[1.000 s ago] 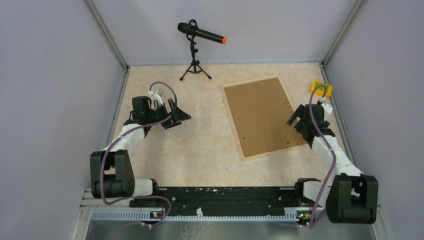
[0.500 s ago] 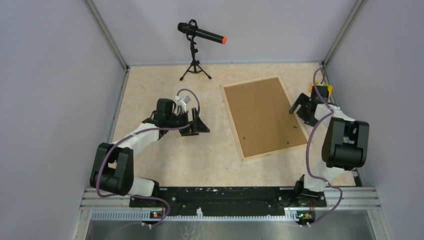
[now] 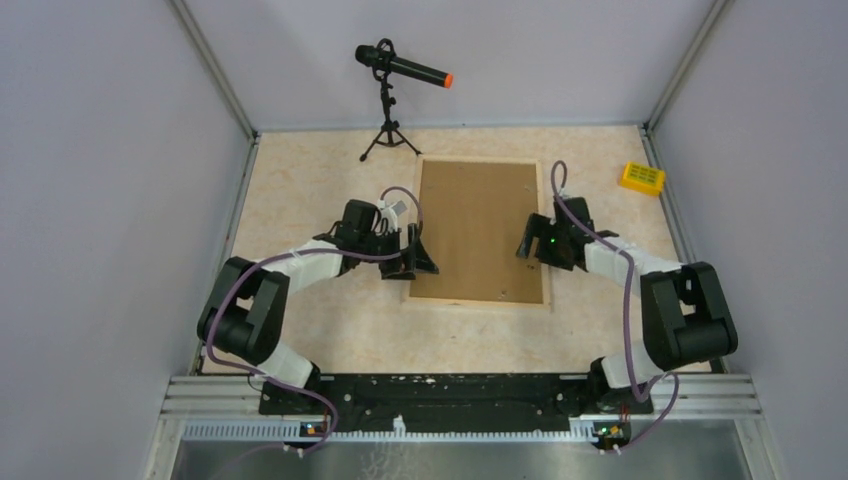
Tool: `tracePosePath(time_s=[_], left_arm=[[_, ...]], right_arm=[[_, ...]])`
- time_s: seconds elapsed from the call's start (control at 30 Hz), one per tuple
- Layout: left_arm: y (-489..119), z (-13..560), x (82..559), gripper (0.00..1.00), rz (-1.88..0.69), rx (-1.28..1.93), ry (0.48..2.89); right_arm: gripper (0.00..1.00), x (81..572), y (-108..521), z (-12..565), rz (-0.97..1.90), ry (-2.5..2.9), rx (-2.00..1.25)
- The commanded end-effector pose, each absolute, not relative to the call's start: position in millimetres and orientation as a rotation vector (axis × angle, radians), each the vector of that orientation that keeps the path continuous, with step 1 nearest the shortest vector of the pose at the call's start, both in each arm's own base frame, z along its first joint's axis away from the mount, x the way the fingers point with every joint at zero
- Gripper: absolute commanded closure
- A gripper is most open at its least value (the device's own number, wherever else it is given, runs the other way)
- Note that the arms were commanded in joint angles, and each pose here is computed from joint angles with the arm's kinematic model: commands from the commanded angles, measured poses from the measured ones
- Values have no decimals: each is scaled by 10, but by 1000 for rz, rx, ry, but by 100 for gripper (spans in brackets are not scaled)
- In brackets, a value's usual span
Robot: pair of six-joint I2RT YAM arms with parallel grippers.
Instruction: Put the photo into the frame
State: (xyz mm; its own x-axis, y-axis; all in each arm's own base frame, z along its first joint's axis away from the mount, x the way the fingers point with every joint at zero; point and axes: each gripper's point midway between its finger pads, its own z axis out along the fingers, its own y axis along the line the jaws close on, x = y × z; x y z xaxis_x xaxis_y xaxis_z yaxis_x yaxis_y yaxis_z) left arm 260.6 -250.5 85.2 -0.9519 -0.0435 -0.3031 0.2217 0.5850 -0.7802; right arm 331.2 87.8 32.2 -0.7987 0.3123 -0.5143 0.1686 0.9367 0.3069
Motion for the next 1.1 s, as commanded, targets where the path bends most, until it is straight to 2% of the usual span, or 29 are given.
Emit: tracePosePath(time_s=[0.0, 0.23, 0.37, 0.53, 0.7, 0.83, 0.9, 0.97, 1.07], left_arm=[[-2462, 781, 2708, 6, -1206, 136, 2509], [-2328, 727, 2606, 8, -1122, 104, 2533], [-2243, 940, 2652, 1, -1044, 116, 2481], [-2047, 985, 2848, 1, -844, 81, 2453], [-1996, 681, 2859, 1, -783, 16, 2552], [-2028, 488, 2780, 5, -814, 4, 2595], [-2055, 457, 2724, 6, -844, 8, 2592], [-2080, 445, 2666, 6, -869, 15, 2583], [-2098, 442, 2617, 7, -893, 14, 2585]], right_arm=[[18, 2895, 1132, 157, 378, 2618, 298], [16, 2823, 826, 191, 99, 2649, 196], [17, 2829, 975, 316, 84, 2634, 75], [18, 2787, 1105, 292, 44, 2644, 5], [36, 2769, 1064, 172, -24, 2670, 21], [49, 2804, 1050, 126, -39, 2658, 52], [60, 2811, 1027, 102, -61, 2659, 82], [66, 2813, 987, 75, -90, 2654, 122], [90, 2807, 902, 72, -152, 2642, 215]])
